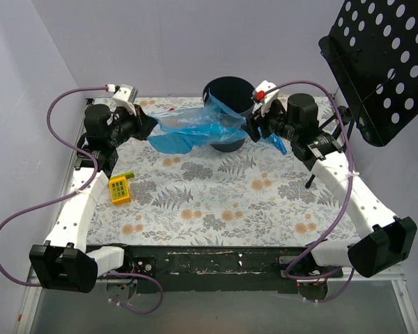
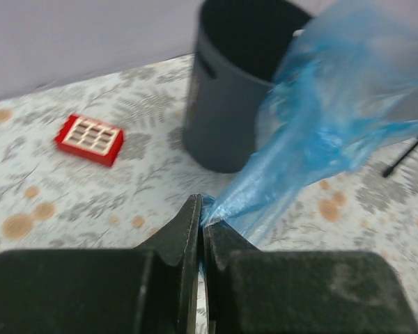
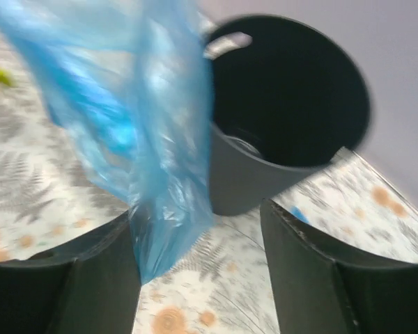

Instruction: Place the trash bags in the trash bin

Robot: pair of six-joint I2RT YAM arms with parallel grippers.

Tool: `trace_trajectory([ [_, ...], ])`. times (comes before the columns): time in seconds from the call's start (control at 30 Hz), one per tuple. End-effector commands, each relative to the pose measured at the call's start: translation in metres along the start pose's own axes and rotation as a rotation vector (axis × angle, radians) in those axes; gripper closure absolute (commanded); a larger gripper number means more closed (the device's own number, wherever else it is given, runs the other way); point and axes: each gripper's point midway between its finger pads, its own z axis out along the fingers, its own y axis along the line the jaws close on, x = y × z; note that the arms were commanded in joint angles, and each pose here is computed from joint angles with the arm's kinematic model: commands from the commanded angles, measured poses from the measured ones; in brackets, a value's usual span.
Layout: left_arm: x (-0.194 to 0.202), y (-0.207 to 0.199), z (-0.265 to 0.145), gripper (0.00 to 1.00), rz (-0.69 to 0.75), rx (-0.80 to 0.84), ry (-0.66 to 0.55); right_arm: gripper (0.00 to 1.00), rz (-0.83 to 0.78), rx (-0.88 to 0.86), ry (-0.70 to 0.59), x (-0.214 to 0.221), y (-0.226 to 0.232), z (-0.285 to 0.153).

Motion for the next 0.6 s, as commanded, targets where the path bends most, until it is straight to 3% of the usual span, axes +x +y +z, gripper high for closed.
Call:
trace_trajectory([
  [0.0, -0.039, -0.073, -0.021, 1.0, 0.062, 0.336, -0.057, 0.25, -0.01, -0.381, -0.116, -0.017, 0.07, -0.011],
  [0.1, -0.047, -0.077, -0.023, 1.0, 0.083, 0.336, -0.064, 0.18, -0.029, -0.464, -0.14, -0.023, 0.088, -0.009],
  [0.4, -0.059, -0.091, -0.035, 1.0, 0.129, 0.319, -0.089, 0.17, 0.003, -0.351, -0.046, -0.005, 0.087, 0.04],
  [0.57, -0.061, -0.096, -0.039, 1.0, 0.166, 0.308, -0.094, 0.17, 0.078, -0.434, -0.034, -0.003, 0.109, 0.051],
])
